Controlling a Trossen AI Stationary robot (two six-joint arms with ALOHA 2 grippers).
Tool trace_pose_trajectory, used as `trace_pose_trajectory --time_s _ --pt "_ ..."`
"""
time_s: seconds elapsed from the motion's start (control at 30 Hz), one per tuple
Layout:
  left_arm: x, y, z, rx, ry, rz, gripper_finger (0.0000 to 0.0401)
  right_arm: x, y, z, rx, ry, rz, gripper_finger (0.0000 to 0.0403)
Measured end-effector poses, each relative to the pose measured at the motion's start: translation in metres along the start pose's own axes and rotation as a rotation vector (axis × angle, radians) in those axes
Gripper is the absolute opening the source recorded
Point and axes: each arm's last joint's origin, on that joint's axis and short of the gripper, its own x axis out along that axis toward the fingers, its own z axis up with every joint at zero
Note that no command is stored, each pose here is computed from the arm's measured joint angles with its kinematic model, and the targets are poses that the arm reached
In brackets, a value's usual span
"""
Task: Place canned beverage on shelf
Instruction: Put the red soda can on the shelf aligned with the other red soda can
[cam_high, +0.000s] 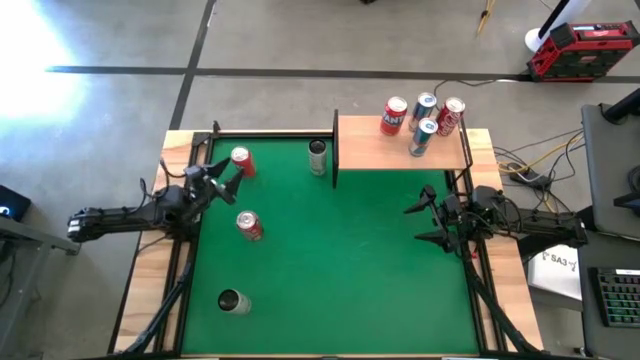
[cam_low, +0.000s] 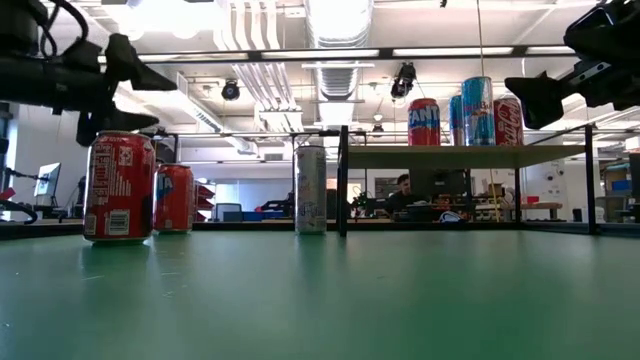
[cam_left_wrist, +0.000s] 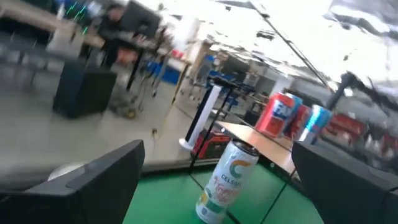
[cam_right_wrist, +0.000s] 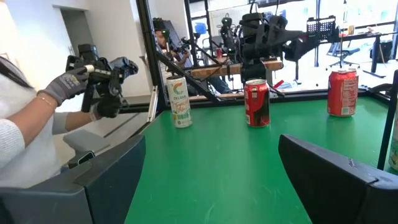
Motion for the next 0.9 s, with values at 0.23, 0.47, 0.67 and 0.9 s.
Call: trace_pose_trajectory --time_s 0.23,0.47,0.67,0.9 --pt "0.007 -0.004 -0.001 -0.061 -0.027 0.055 0.0396 0.0 0.0 0.0 0.0 0.0 0.0 0.0359" --pt "0.018 -0.017 0.011 -0.079 0.026 0.174 0.0396 0.0 0.0 0.0 0.0 0.001 0.0 0.0359" --pt "0.036 -0.041 0.035 -0.034 0.141 0.325 0.0396 0.0 0.0 0.0 0.0 0.001 0.0 0.0359" --pt "0.053 -0.068 0.065 0.075 0.289 0.495 0.0396 0.0 0.0 0.0 0.0 0.001 0.0 0.0359"
